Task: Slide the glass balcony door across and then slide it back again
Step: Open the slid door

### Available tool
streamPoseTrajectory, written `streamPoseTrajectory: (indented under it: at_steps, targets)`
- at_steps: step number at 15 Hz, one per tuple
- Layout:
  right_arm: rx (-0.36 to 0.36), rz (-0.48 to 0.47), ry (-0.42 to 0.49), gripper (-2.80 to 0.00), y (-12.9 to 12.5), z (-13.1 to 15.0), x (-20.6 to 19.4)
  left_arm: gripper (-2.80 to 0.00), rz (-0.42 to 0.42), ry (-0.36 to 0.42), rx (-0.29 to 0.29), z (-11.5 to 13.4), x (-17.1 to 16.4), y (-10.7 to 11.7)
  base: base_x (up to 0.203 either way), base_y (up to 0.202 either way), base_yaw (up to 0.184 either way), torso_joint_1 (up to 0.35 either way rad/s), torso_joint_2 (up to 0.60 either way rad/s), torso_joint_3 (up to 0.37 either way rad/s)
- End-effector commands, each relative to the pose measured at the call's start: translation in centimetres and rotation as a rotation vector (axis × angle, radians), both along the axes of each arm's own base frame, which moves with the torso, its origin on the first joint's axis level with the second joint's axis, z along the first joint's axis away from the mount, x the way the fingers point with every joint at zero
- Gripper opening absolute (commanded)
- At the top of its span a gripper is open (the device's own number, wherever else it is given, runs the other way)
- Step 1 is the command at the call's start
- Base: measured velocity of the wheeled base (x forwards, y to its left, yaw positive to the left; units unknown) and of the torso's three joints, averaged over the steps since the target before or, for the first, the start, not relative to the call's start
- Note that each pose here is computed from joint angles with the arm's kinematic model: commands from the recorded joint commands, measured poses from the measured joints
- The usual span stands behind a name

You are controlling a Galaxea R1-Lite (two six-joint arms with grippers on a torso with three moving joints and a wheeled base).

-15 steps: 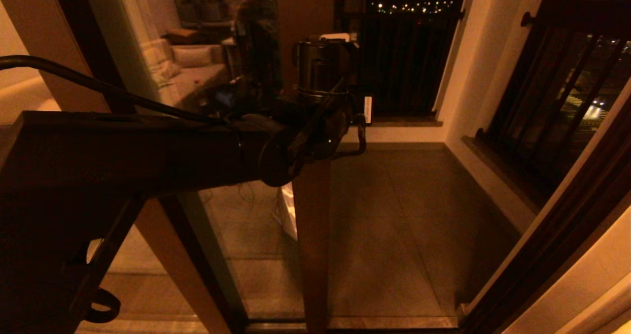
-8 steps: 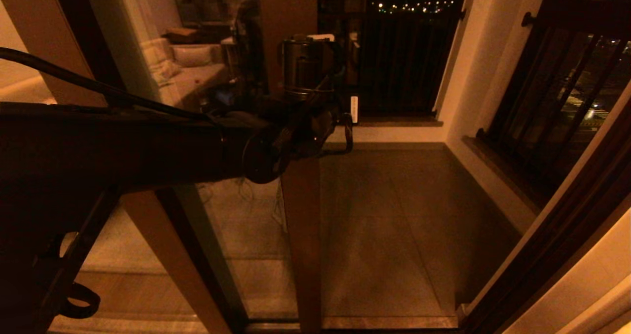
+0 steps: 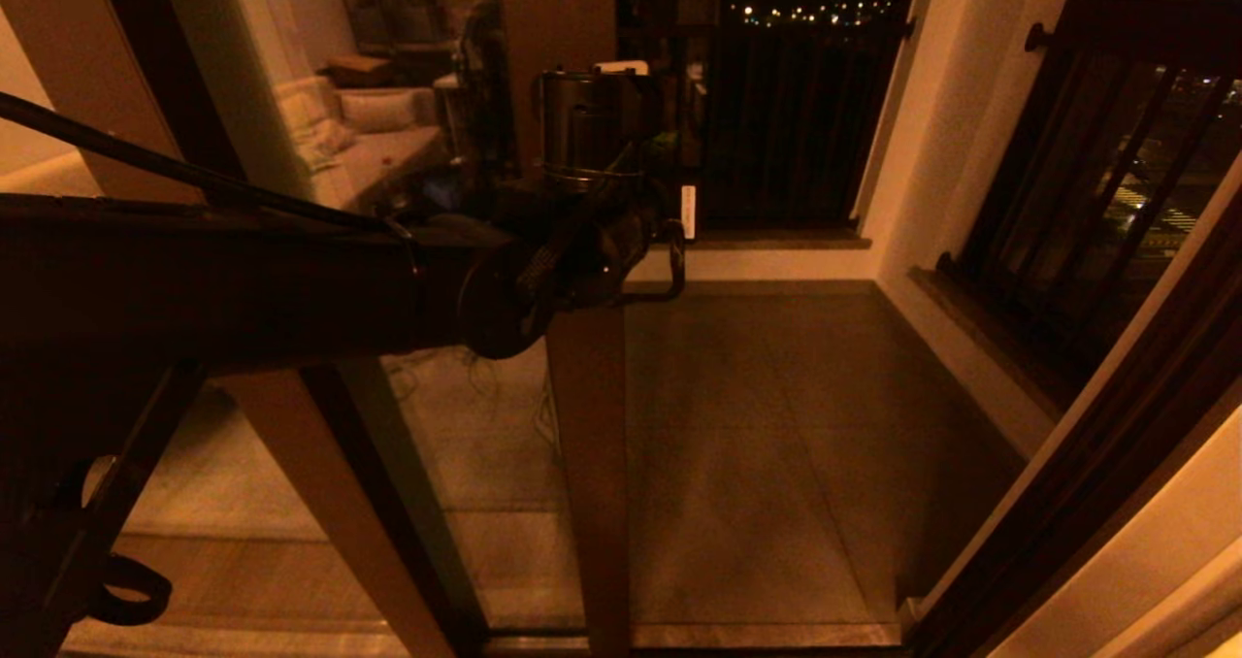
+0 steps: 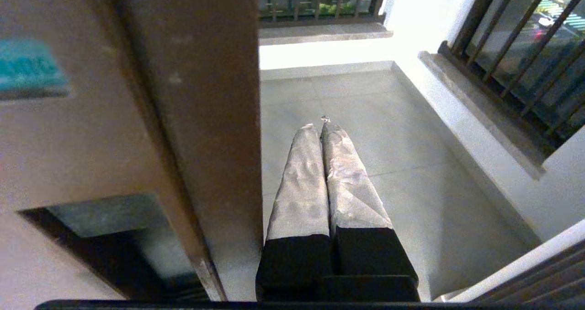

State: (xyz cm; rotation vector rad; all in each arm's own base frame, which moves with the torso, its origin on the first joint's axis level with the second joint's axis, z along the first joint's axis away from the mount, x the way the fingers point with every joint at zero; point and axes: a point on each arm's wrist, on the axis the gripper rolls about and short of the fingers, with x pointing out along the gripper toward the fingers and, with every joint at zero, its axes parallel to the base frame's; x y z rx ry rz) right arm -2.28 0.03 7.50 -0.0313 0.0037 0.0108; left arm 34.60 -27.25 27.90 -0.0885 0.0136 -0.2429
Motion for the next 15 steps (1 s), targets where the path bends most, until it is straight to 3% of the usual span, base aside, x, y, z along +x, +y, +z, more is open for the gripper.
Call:
streamPoseTrajectory:
  at_steps: [1, 15]
  targets:
    - [-0.001, 0.001, 0.001, -2.80, 0.0, 0.0, 0.0, -2.80, 0.019, -0.004, -0.005, 0.4, 0.0, 0.6, 0.000, 0.000, 0.000, 0.000, 0.00, 0.000]
    - [-0.001, 0.002, -0.001, -2.80, 0.0, 0.0, 0.0, -2.80, 0.060, -0.008, -0.017, 1.0, 0.4, 2.6, 0.000, 0.000, 0.000, 0.000, 0.00, 0.000]
